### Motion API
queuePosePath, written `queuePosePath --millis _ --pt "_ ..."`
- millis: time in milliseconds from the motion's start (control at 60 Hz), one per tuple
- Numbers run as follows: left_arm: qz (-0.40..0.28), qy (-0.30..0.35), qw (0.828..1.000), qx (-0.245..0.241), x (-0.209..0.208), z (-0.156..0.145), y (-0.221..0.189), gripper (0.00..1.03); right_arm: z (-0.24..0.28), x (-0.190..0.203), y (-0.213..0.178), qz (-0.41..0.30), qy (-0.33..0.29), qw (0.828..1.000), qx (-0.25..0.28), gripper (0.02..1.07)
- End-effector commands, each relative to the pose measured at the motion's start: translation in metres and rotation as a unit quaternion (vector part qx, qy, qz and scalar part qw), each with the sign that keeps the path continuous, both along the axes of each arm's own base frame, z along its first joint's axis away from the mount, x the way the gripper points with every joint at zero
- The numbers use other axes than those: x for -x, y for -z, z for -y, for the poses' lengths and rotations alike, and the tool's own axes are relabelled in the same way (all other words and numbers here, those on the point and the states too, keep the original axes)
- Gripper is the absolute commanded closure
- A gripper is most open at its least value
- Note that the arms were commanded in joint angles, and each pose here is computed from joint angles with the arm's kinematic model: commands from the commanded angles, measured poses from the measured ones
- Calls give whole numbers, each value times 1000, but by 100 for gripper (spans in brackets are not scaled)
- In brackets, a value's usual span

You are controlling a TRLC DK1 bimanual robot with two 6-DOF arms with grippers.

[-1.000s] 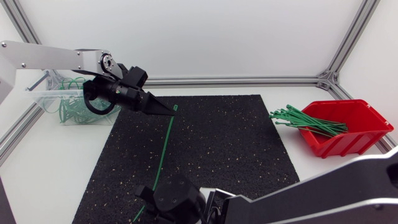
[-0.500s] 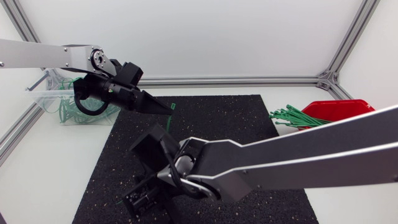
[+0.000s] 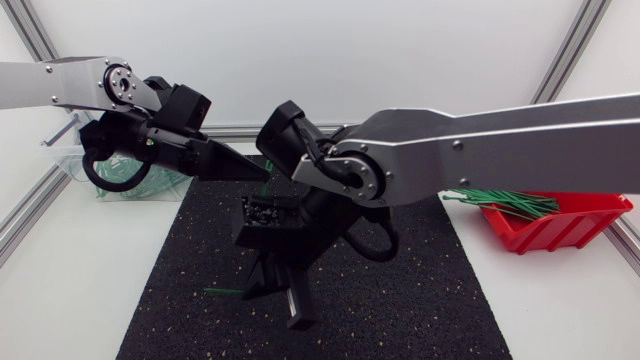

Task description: Take a green cable tie from the red box, thread the tail through the head to close it, then place it in the transparent bin on the left.

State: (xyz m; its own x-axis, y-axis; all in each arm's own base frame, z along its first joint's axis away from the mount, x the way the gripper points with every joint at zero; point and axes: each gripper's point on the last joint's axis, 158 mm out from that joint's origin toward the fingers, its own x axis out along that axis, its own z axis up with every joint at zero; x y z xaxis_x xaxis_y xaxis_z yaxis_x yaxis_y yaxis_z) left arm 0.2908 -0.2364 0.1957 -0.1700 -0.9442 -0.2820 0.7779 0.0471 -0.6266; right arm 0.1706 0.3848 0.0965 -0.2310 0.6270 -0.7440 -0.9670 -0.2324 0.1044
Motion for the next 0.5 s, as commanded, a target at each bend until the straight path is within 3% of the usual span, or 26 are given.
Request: queuePosePath --millis 0,300,400,483 --pt "0 5 1000 6 9 3 2 100 7 2 -8 -34 26 999 4 101" --pt "44 -17 999 7 -3 9 25 100 24 5 -5 -93 84 992 23 101" --pt "80 -57 995 -13 -15 15 41 100 34 6 0 -120 110 986 45 101" --pt "90 -94 992 4 -21 21 37 100 43 3 3 -135 130 981 56 101"
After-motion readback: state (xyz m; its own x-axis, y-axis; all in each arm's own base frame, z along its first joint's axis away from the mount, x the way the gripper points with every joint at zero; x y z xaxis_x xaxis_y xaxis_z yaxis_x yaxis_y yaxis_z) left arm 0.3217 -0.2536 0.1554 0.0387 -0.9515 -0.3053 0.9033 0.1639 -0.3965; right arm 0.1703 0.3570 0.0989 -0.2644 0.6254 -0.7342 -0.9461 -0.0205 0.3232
